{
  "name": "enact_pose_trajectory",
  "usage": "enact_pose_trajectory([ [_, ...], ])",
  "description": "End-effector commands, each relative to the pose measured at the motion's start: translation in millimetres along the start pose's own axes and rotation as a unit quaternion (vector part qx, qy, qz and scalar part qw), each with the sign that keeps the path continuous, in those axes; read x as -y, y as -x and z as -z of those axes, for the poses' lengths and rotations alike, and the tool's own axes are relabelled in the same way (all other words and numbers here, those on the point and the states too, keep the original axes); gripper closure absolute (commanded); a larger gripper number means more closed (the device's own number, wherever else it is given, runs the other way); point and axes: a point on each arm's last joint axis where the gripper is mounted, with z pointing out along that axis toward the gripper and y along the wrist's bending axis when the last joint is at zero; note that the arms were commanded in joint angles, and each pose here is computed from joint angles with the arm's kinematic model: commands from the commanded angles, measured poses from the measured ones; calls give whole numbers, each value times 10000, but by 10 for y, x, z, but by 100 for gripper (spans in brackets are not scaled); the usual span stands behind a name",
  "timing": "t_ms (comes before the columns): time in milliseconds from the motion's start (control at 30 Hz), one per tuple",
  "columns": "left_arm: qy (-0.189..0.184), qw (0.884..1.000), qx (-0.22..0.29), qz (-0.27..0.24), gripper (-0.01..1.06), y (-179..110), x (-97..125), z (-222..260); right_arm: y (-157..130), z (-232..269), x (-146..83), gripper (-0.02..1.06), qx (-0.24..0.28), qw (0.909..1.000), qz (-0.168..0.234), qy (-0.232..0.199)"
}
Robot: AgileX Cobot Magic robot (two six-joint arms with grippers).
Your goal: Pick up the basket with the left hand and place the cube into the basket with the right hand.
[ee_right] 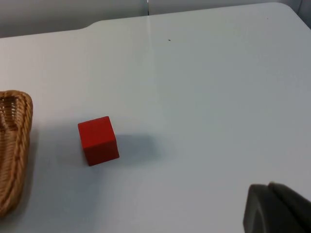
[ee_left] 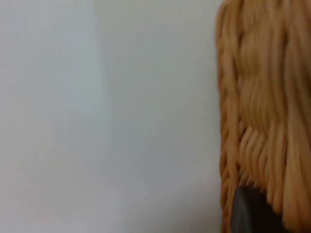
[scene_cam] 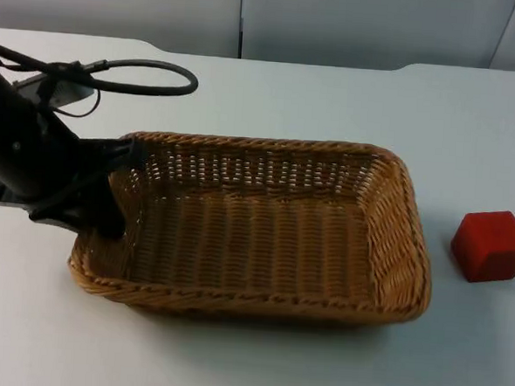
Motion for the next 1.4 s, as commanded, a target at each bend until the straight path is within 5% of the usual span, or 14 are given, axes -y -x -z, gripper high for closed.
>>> enact_pose_trajectory([
  [0, 26, 9999, 63, -111, 105, 5, 8, -20, -10, -14, -4, 105, 10, 10000, 34, 34],
  [333, -211, 9998, 9, -21, 105, 58, 35, 59, -10, -14, -4, 105, 10, 10000, 34, 34],
  [433, -507, 9985, 191, 38, 105, 226, 67, 287, -10, -14, -4, 105, 10, 10000, 34, 34],
  [700, -522, 9961, 712, 70, 105, 334, 107, 602, -10, -14, -4, 105, 10, 10000, 34, 34],
  [1367, -922, 9944, 247, 447, 105, 272, 5, 696, -10, -14, -4, 105, 10, 10000, 34, 34],
])
